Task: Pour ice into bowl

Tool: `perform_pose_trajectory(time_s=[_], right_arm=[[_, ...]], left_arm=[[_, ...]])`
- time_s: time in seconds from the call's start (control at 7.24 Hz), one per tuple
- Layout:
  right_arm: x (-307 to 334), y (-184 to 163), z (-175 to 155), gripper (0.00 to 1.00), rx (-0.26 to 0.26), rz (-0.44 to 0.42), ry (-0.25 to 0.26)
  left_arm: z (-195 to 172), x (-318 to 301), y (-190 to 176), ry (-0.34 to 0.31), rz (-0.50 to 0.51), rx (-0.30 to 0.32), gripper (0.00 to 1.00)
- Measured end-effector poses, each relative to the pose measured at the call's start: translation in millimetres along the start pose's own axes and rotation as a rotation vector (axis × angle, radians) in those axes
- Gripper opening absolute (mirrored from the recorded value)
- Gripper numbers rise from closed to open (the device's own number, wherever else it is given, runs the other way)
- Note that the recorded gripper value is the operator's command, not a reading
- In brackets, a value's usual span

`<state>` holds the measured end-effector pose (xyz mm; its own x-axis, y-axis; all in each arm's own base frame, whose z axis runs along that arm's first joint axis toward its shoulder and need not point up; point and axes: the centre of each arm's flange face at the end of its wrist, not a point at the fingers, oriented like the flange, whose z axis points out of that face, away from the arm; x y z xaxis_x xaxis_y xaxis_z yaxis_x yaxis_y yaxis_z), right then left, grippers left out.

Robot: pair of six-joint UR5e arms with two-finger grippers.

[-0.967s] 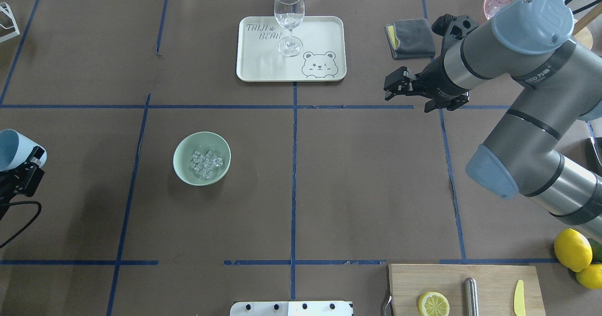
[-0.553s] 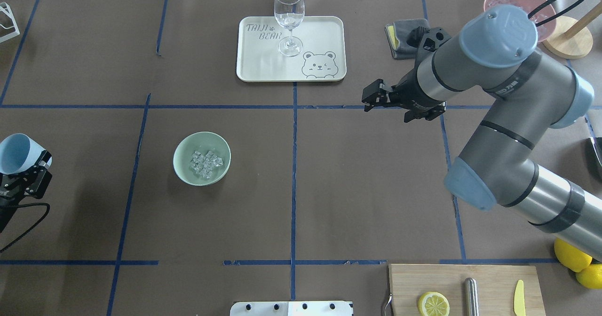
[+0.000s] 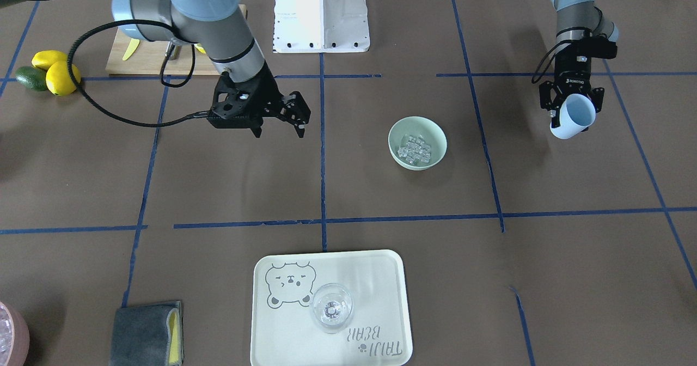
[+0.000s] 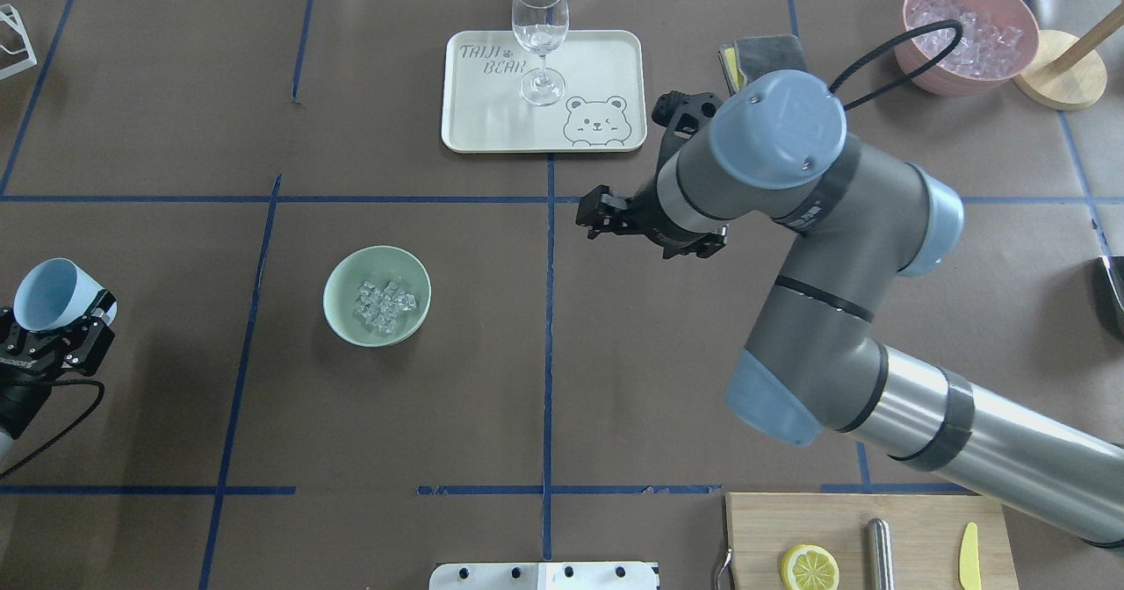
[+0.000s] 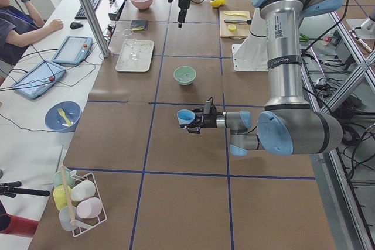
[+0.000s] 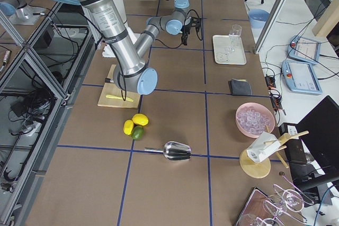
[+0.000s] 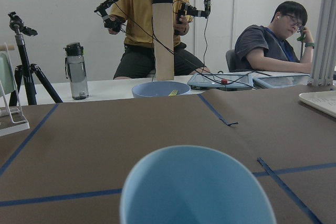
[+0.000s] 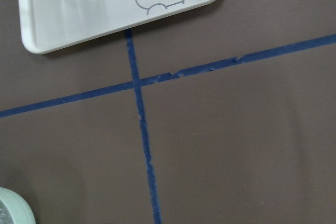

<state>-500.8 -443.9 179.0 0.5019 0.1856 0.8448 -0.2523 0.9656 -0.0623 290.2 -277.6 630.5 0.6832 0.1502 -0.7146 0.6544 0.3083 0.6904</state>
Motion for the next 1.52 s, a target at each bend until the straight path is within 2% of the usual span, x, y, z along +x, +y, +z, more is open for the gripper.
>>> perform_pose_trajectory(time_s=[0.41, 0.69, 0.97, 1.11, 1.38, 1.52], right_arm=[[-64, 32, 34, 1.00, 0.018, 0.010, 0.009], [-109, 42, 53, 1.00, 0.017, 0.020, 0.013], [-124, 47, 69, 1.00, 0.019, 0.025, 0.006], [-126, 53, 74, 1.00, 0.016, 0.024, 0.008], [-125, 62, 85, 1.00, 0.017, 0.020, 0.021], [-126, 67, 88, 1.00, 0.018, 0.017, 0.024]], left_arm=[[4, 8, 2, 0.011, -0.013, -0.014, 0.00], [6, 1, 5, 0.001, 0.002, -0.021, 0.00], [11, -7, 6, -0.016, 0.010, -0.026, 0.01], [14, -11, 11, -0.027, 0.003, -0.031, 0.13], [22, -12, 18, -0.046, 0.008, -0.042, 0.78], [25, -14, 17, -0.052, 0.015, -0.048, 1.00]])
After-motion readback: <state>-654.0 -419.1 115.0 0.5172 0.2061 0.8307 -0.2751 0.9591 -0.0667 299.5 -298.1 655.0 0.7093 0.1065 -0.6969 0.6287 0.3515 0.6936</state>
